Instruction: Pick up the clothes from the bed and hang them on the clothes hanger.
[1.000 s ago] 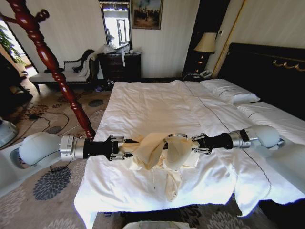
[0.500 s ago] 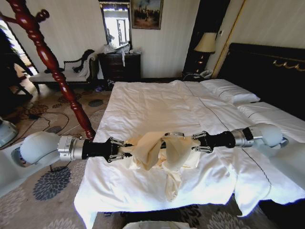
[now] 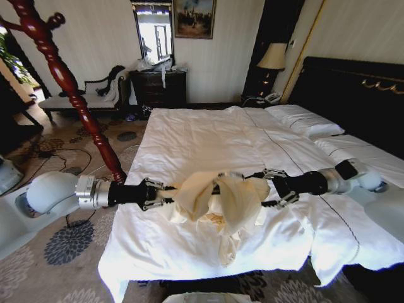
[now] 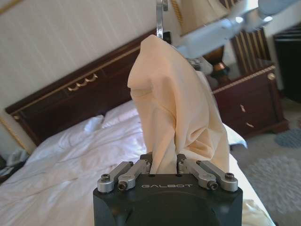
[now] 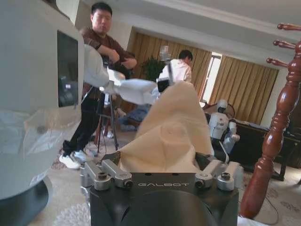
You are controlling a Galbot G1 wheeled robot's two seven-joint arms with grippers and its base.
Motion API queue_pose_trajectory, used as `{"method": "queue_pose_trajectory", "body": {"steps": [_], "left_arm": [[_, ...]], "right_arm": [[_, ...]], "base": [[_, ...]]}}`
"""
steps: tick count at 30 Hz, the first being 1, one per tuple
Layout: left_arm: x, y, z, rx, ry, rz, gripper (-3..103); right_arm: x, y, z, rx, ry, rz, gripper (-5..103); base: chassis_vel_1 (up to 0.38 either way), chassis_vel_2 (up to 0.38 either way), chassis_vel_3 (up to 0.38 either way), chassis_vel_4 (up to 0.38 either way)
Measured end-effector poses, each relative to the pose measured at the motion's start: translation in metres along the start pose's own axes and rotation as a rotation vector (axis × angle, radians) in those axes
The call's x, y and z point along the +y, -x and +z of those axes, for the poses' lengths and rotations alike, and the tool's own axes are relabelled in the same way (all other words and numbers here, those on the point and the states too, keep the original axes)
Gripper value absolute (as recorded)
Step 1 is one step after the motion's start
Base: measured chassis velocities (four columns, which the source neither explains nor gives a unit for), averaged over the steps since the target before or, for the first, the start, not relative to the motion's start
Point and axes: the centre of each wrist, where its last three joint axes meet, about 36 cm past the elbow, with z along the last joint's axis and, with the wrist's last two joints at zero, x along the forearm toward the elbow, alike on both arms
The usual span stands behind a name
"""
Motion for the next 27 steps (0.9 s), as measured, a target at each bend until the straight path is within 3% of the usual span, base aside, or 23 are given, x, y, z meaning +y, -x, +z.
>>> {"method": "queue_pose_trajectory", "body": {"steps": [2, 5, 6, 9, 12, 17, 18, 20, 21, 23, 26, 27], "left_arm": [[0.001, 0.000, 0.002, -0.009, -0.006, -0.016, 19], [0.003, -0.001, 0.008, -0.025, -0.023, -0.040, 19], [0.003, -0.001, 0.008, -0.025, -0.023, -0.040, 19], [0.003, 0.000, 0.012, -0.038, -0.033, -0.052, 19], [0.004, 0.001, 0.013, -0.060, -0.048, -0.064, 19], [0.011, -0.003, 0.013, -0.094, -0.079, -0.118, 19], [0.014, -0.004, 0.013, -0.104, -0.087, -0.145, 19], [0.026, -0.010, 0.012, -0.140, -0.143, -0.272, 19], [0.026, -0.010, 0.012, -0.140, -0.143, -0.272, 19], [0.035, -0.014, 0.014, -0.156, -0.204, -0.382, 19], [0.058, -0.024, 0.019, -0.157, -0.339, -0.651, 19], [0.058, -0.024, 0.019, -0.157, -0.339, -0.651, 19]], "right_arm": [[0.001, 0.002, 0.001, -0.036, 0.004, 0.029, 90], [0.002, 0.012, 0.002, -0.194, 0.010, 0.165, 100], [0.002, 0.012, 0.002, -0.194, 0.010, 0.165, 100], [0.002, 0.025, -0.004, -0.352, 0.011, 0.306, 100], [0.002, 0.032, -0.008, -0.443, 0.019, 0.379, 100], [0.002, 0.037, -0.010, -0.540, 0.014, 0.483, 100], [0.001, 0.037, -0.011, -0.557, 0.005, 0.509, 100], [-0.002, 0.030, -0.017, -0.601, -0.037, 0.599, 100], [-0.002, 0.030, -0.017, -0.601, -0.037, 0.599, 100], [-0.004, 0.020, -0.021, -0.604, -0.075, 0.668, 100], [-0.003, -0.006, -0.023, -0.583, -0.155, 0.797, 100], [-0.003, -0.006, -0.023, -0.583, -0.155, 0.797, 100]], "base": [[0.000, 0.000, 0.000, 0.000], [0.000, 0.000, 0.000, 0.000], [0.000, 0.000, 0.000, 0.000], [0.000, 0.000, 0.000, 0.000], [0.000, 0.000, 0.000, 0.000], [0.000, 0.000, 0.000, 0.000], [0.000, 0.000, 0.000, 0.000], [0.000, 0.000, 0.000, 0.000], [0.000, 0.000, 0.000, 0.000], [0.000, 0.000, 0.000, 0.000], [0.000, 0.000, 0.000, 0.000], [0.000, 0.000, 0.000, 0.000]]}}
